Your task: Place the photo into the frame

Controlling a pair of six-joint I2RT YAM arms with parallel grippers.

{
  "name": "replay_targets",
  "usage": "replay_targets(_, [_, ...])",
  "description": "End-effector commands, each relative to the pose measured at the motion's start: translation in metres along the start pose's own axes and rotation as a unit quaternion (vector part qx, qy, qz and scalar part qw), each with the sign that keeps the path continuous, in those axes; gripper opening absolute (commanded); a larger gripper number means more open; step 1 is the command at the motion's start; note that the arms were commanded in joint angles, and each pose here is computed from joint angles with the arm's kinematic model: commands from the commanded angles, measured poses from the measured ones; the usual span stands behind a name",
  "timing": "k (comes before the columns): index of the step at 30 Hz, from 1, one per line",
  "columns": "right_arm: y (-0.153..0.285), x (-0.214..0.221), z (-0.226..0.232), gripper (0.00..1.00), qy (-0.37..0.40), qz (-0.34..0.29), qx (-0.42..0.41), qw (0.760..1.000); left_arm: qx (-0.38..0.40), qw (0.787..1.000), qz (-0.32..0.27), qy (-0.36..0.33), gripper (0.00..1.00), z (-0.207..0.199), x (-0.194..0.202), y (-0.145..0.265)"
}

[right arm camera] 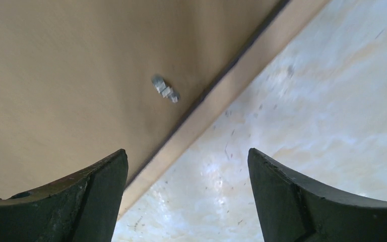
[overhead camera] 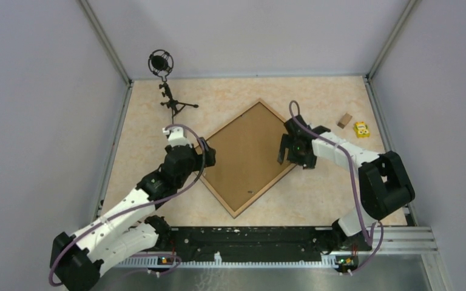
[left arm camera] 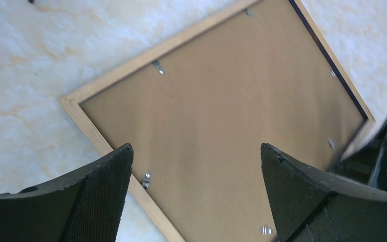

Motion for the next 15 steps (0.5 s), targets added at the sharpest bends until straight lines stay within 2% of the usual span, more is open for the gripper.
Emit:
replay_targets(1, [-0.006, 0.023, 0.013, 0.85, -0.067, -0.002, -0.029, 0.997, -0.036, 0.999, 0.013, 0.028, 0.98, -0.003, -0.015, -0.019])
replay_targets(4, [-0.014, 0.032, 0.009, 0.81, -0.075, 0.011, -0.026, 0.997, -0.021, 0.998, 0.053, 0.027, 0.98, -0.007, -0.002, -0.027])
replay_targets(11, [-0.022, 0.038, -0.006, 0.28, -0.009, 0.022, -0.022, 0.999, -0.009, 0.997, 0.081, 0.013, 0.98, -0.002, 0.010, -0.023])
replay_targets(13, [-0.024, 0.035, -0.016, 0.18, 0.018, 0.022, -0.015, 0.999, -0.012, 0.996, 0.085, 0.008, 0.99, 0.002, 0.012, -0.023])
replay_targets(15, [-0.022, 0.027, -0.028, 0.12, 0.041, 0.010, -0.011, 0.999, -0.022, 0.996, 0.092, 0.004, 0.98, 0.007, 0.014, -0.023])
Point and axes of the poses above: each gripper's point midway between its finger pads, its own y axis back along the fingers, its own z axis along the line the jaws close on, x = y × z, the point moved 5 cm from there along y, back along the fingers, and after that the axes turned 6 degrees about -y, right-handed, at the moved point
